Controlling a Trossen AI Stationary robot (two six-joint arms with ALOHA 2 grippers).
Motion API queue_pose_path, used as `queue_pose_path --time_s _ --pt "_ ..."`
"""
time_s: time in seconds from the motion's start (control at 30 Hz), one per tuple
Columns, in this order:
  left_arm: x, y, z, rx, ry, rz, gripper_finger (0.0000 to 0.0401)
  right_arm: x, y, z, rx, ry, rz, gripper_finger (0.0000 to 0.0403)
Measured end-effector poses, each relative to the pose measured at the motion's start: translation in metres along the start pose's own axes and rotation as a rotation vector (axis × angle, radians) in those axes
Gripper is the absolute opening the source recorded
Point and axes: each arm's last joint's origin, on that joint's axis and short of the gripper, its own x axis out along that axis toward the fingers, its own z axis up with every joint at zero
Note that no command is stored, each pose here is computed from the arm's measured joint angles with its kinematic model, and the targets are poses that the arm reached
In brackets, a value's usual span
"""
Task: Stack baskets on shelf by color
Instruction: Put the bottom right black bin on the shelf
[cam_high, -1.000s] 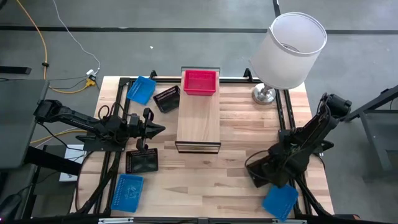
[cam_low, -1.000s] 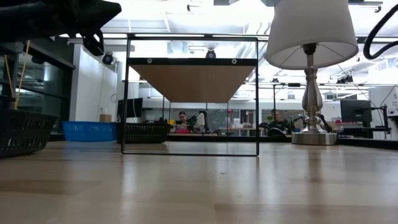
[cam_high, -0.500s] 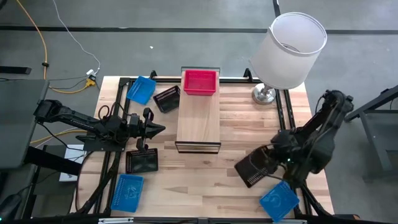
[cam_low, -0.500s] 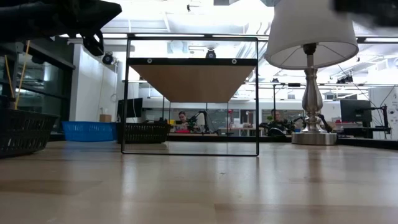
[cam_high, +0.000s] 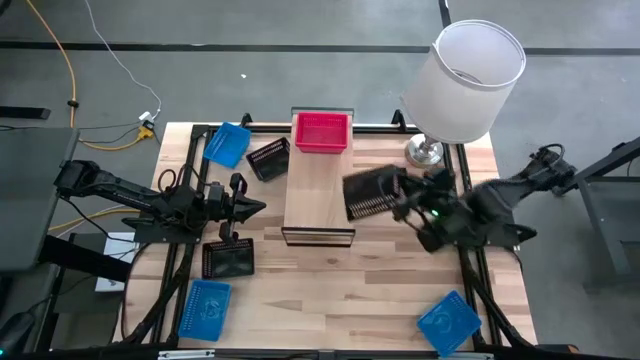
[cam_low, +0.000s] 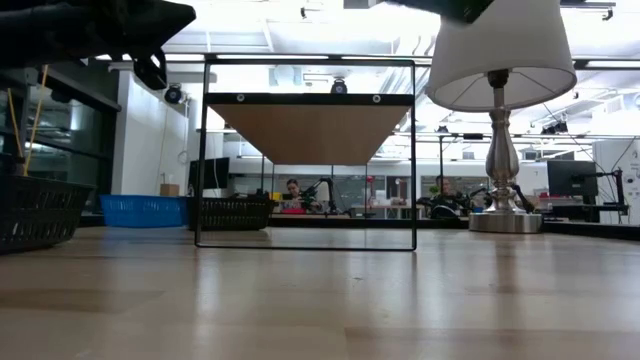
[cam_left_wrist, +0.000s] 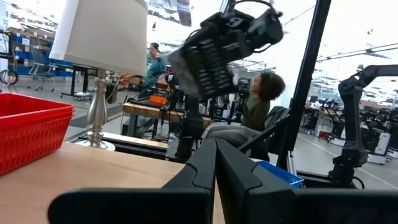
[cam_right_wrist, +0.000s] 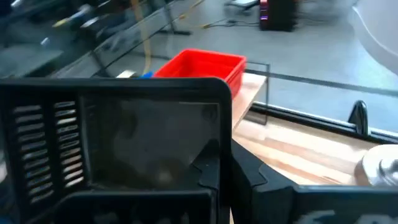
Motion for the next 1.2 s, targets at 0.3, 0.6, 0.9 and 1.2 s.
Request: queue_pose_path --time_s 0.3,0.6,0.9,1.2 --pt "0.0 0.0 0.0 -0.001 0.0 0.0 0.0001 0.088 0.011 -0.021 0.112 -0.031 0.052 0.0" --pt "0.0 0.0 0.0 -0.002 0.001 0.0 0.0001 0.127 -0.007 -0.038 0.223 -0.064 0.089 0.0" --pt "0.0 0.0 0.0 -0.002 -0.004 0.017 0.0001 0.146 0.003 -0.052 0.225 -0.052 0.084 0.0" --pt "0.0 0.001 0.0 0.0 0.001 0.026 0.0001 0.158 0.01 -0.061 0.211 -0.072 0.074 0.0"
